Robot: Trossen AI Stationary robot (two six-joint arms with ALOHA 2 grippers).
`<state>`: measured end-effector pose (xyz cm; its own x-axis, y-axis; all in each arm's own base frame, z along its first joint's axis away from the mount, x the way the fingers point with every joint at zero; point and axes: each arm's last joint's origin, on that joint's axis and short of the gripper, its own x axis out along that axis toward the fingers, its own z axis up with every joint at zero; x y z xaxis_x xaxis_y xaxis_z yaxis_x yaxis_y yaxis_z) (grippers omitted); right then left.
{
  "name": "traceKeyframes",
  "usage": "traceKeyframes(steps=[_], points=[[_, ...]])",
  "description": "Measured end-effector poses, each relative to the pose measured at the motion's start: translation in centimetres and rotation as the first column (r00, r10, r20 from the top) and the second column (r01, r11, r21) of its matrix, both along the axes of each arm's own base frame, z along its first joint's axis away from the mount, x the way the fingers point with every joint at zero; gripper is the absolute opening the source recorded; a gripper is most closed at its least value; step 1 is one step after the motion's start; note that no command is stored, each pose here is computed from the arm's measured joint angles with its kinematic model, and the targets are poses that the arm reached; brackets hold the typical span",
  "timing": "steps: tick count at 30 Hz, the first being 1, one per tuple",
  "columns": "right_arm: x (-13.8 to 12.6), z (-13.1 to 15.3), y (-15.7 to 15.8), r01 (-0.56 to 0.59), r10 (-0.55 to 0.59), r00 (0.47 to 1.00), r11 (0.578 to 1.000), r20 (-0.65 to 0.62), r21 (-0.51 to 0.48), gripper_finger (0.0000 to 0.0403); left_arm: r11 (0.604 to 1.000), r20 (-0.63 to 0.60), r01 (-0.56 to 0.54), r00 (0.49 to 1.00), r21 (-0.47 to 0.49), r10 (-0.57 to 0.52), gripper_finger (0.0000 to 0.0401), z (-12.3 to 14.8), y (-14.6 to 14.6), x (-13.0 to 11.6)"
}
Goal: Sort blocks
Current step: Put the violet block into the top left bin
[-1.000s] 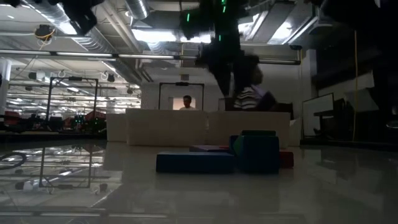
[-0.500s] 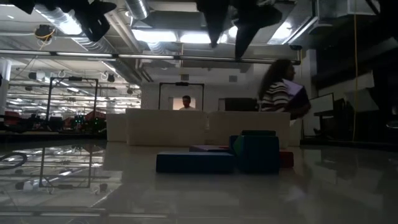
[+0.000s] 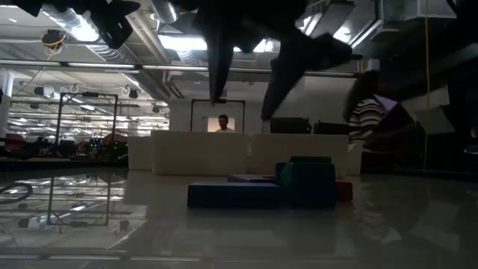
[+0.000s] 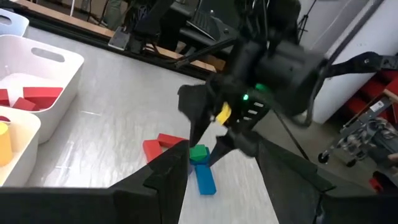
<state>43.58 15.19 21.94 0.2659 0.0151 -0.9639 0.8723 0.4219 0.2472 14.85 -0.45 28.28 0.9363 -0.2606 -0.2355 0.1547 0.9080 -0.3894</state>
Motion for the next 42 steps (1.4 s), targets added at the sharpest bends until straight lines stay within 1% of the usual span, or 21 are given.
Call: traceKeyframes(steps=[12,17,21,24,26,30,33,37,42], points=[[0.8,-4.5,0.2,0.0,-0.004,0.995,0.999,-0.103,-0.039,0.0243,1.0,-0.002,-0.001,1.0,-0.004,0.001,0.0182,0.0,0.0,0.0],[0.8,-5.3,0.2,-0.001,-0.006,0.992,0.998,-0.128,-0.055,0.024,1.0,-0.002,-0.001,1.0,-0.004,0.001,0.0182,0.0,0.0,0.0],[0.9,-5.2,-0.2,0.011,-0.023,0.994,0.994,-0.11,-0.106,0.0214,1.0,-0.002,-0.001,1.0,-0.004,0.001,0.0182,0.0,0.0,0.0],[1.1,-5.4,-0.5,0.012,-0.023,0.994,0.995,-0.107,-0.102,0.0181,1.0,-0.002,-0.001,1.0,-0.004,0.001,0.0182,0.0,0.0,0.0],[1.2,-5.7,-0.5,-0.015,0.003,0.993,0.995,-0.118,-0.094,0.016,1.0,-0.002,-0.001,1.0,-0.004,0.001,0.0182,0.0,0.0,0.0],[1.4,-6.8,-0.3,-0.043,0.032,0.99,0.996,-0.136,-0.077,0.0133,1.0,-0.007,-0.001,1.0,-0.004,0.001,0.0182,-0.1,0.0,0.0],[1.5,-7.1,-0.2,-0.047,0.039,0.988,0.997,-0.146,-0.053,0.0126,1.0,-0.011,-0.001,1.0,-0.004,0.001,0.0182,-0.1,0.0,0.0],[1.6,-7.4,-0.2,-0.047,0.039,0.988,0.998,-0.147,-0.049,0.0125,1.0,-0.011,-0.001,1.0,-0.002,0.001,0.0182,-0.1,0.0,0.0],[1.8,-6.4,-0.6,-0.035,0.031,0.992,0.999,-0.12,-0.03,0.0124,1.0,0.002,-0.001,1.0,-0.003,0.001,0.0182,0.0,0.0,-0.1]])
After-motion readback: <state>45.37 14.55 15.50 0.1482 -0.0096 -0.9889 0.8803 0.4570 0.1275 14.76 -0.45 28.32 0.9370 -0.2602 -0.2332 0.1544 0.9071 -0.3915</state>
